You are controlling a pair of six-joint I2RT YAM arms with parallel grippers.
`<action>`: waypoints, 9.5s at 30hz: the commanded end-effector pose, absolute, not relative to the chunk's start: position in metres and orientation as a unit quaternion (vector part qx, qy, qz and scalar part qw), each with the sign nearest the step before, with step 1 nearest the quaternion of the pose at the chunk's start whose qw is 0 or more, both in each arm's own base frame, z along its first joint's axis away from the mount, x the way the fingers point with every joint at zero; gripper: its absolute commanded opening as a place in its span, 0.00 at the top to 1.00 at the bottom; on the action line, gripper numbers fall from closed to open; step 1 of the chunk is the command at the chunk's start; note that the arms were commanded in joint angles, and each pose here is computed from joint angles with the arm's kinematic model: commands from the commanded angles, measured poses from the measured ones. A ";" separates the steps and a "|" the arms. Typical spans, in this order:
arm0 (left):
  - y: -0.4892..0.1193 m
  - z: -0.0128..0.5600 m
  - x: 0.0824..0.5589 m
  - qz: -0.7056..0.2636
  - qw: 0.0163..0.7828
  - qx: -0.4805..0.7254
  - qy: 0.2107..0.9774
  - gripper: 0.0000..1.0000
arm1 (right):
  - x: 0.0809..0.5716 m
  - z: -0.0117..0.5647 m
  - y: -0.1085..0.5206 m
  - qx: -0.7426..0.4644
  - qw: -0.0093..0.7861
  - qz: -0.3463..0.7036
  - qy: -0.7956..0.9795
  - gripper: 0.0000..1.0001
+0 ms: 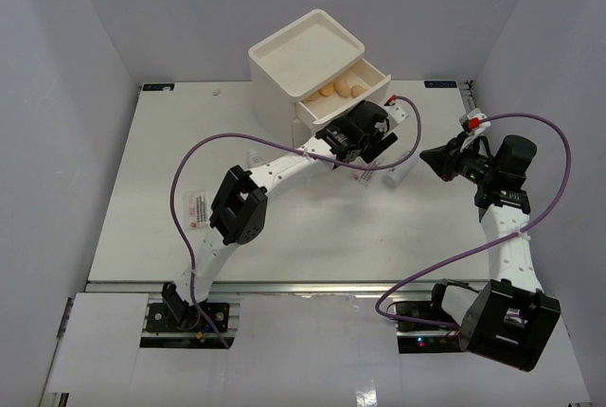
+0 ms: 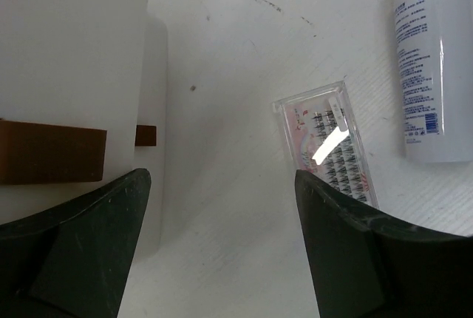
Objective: Organize the makeup
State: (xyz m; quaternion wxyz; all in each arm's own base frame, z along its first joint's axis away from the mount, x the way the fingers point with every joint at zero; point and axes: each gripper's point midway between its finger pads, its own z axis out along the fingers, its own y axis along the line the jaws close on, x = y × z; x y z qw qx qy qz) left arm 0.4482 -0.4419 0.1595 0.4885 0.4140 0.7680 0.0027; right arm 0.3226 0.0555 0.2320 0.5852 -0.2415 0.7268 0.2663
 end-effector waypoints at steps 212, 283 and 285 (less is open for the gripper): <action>-0.210 0.234 0.329 -0.314 0.497 0.163 0.792 0.02 | 0.388 0.163 0.108 -0.188 0.463 0.189 0.845 0.31; -0.197 0.231 0.335 -0.277 0.515 0.150 0.797 0.02 | 0.504 0.278 0.224 -0.695 0.491 -0.293 0.437 0.92; -0.197 0.231 0.335 -0.277 0.515 0.150 0.798 0.02 | 0.507 0.275 0.224 -0.695 0.487 -0.296 0.438 0.89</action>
